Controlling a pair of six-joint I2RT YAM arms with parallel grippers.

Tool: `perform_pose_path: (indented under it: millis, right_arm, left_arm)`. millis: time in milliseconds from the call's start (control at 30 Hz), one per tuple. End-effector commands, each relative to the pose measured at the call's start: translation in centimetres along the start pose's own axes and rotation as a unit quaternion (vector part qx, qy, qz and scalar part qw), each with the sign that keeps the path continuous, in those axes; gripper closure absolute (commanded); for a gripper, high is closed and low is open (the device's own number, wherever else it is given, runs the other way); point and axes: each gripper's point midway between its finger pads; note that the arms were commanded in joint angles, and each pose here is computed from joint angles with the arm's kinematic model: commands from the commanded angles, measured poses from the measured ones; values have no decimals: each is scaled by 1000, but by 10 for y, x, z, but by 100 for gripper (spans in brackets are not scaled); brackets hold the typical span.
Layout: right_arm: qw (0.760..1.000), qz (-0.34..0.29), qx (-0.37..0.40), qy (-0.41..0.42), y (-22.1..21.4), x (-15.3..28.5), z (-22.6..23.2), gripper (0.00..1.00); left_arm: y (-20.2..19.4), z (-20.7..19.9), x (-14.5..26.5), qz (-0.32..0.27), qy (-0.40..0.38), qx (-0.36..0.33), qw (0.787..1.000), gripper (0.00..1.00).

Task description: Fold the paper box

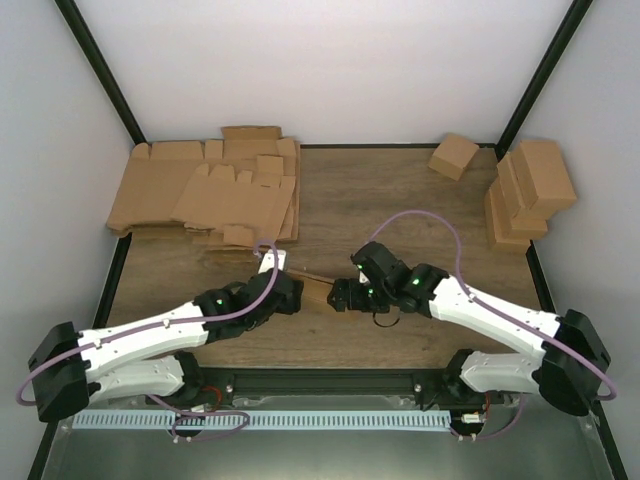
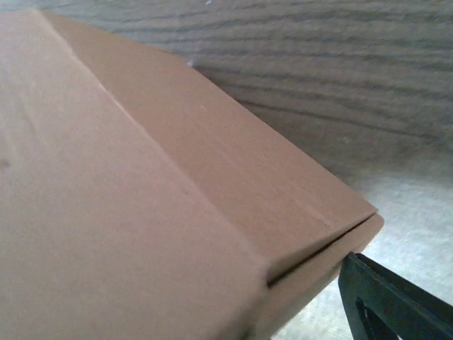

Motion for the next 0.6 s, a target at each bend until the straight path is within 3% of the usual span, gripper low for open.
perform_pose_path:
  millis: [0,167,333,567]
  right_arm:
    - [997,-76,33,1,38,-11,-2,13]
    - [994,-88,51,-37,50,-26,-29,15]
    - [987,-103,91,-78,53,-34,-50,14]
    - [983,-113,112,-93,60,-33,-57,11]
  left_arm:
    - [24,-25,-4,-54,-38,65,996,32]
    - [30,-23,-7,-71,-25,71,995,32]
    - [15,-15,-13,-47,-13,63,997,30]
    - [-1,2,-9,-11,17,52,998,21]
Point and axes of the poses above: each gripper's point midway between its finger pads, its own x axis back along the fingers, its own z axis along the line the jaws close on, y = z × x, and after that the axes turned 10 degrees about x, right-handed
